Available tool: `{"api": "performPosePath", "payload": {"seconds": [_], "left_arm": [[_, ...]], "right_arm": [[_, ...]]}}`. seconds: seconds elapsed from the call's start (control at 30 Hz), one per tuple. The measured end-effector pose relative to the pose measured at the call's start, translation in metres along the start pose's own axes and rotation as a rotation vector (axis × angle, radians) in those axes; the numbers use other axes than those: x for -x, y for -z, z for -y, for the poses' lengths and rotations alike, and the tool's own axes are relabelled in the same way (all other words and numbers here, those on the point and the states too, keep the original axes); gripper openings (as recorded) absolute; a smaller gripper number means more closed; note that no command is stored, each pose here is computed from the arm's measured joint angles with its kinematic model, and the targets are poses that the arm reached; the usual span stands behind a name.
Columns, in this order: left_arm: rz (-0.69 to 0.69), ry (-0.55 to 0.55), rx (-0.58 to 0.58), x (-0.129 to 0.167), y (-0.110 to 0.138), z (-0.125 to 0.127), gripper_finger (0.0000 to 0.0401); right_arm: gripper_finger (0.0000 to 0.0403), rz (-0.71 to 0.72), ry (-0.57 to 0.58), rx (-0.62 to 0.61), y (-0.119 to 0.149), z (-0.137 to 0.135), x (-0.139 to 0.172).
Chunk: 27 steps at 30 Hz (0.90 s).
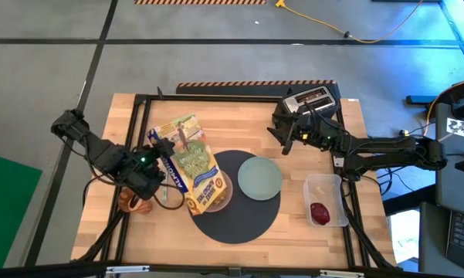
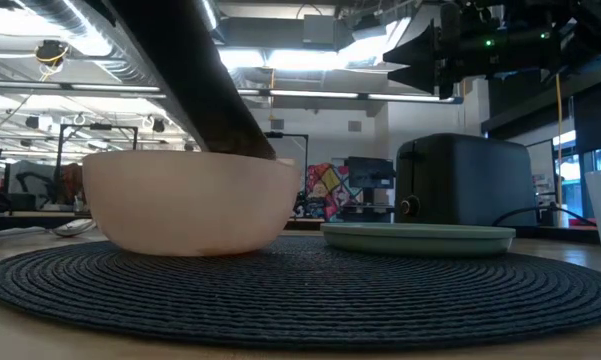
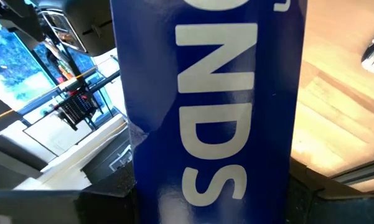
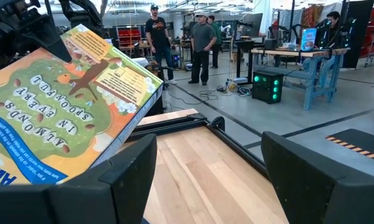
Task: Arrange a breakfast setting
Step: Pour the cereal from the box into the orange bowl
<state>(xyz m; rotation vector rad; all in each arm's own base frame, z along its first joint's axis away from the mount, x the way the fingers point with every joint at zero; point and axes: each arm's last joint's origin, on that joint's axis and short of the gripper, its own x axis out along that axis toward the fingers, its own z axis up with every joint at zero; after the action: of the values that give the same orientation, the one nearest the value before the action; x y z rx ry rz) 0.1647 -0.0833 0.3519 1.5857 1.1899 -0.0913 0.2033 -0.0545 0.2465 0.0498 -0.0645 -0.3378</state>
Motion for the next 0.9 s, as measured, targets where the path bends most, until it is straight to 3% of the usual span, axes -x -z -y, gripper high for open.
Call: {"api": "performPosePath", "payload": {"seconds": [0.37,0.63,0.9], "left_arm": [[-0.003,-0.008,0.018,0.0,0.003,0.0,0.0215],[0.011,-0.007,0.092,0.002,0.012,0.0,0.0215],[0.047,0.04,0.124,0.003,0.012,0.002,0.0215]], "right_arm": [[0.0278,0.0,0.0,0.0,0.0,0.0,0.0],[0.0278,-0.007,-0.002,0.0,0.001,0.0,0.0],[0.0278,-0.007,-0.003,0.0,0.001,0.0,0.0]]}}
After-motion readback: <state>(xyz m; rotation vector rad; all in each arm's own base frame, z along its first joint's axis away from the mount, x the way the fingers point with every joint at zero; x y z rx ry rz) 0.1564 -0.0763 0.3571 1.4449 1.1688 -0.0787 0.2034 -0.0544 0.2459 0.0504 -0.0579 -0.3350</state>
